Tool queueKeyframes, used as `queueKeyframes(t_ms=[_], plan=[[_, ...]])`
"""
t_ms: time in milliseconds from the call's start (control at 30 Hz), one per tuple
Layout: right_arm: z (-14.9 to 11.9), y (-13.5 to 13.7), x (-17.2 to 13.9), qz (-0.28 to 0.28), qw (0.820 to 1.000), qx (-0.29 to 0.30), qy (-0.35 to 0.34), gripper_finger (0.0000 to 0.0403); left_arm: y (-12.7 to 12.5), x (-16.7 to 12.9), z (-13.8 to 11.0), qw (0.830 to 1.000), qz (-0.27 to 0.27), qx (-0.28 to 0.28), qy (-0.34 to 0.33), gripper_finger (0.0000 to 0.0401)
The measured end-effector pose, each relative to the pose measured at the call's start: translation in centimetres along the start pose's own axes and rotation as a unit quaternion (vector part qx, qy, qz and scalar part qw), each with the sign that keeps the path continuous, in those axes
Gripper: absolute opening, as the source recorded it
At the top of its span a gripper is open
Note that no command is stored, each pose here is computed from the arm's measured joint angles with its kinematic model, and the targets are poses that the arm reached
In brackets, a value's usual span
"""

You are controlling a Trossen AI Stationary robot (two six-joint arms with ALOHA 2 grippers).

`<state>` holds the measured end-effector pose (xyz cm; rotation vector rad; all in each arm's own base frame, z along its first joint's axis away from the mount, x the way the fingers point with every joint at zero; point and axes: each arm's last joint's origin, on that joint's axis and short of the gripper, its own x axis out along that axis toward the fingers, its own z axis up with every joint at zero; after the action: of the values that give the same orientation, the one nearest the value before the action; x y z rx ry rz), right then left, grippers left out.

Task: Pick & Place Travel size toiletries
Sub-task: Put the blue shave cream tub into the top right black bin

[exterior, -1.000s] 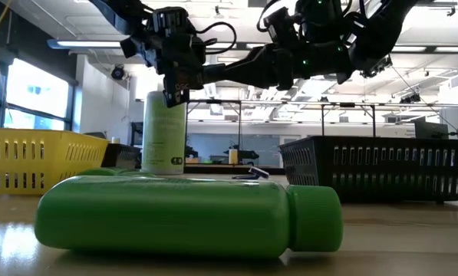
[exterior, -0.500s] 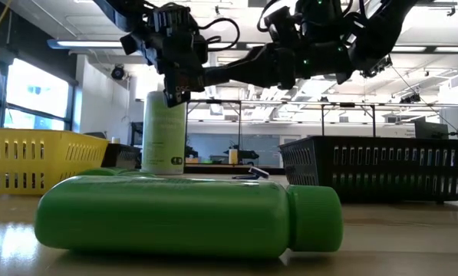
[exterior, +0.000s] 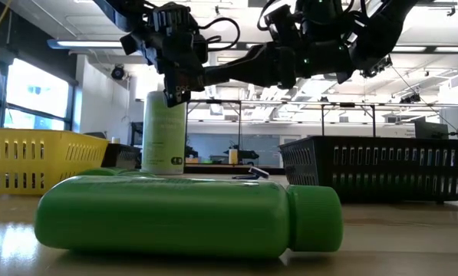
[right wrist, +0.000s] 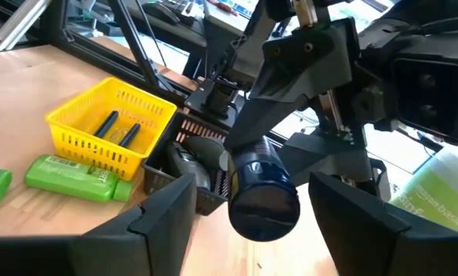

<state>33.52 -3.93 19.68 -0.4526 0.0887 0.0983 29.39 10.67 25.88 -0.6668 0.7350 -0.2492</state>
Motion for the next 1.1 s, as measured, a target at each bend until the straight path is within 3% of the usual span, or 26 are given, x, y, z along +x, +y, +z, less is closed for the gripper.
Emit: queueKeyframes(t_ms=[733, 1100], plan=[[0.01, -0.02, -0.01, -0.001, 1.0, 0.0, 0.0, 0.0137, 0.0, 0.0, -0.01, 1.0, -0.001, 0.0, 0.001, 0.0158], [0.0, -0.02, -0.01, -0.001, 1.0, 0.0, 0.0, 0.0133, 0.0, 0.0, -0.01, 1.0, -0.001, 0.0, 0.0, 0.0158]])
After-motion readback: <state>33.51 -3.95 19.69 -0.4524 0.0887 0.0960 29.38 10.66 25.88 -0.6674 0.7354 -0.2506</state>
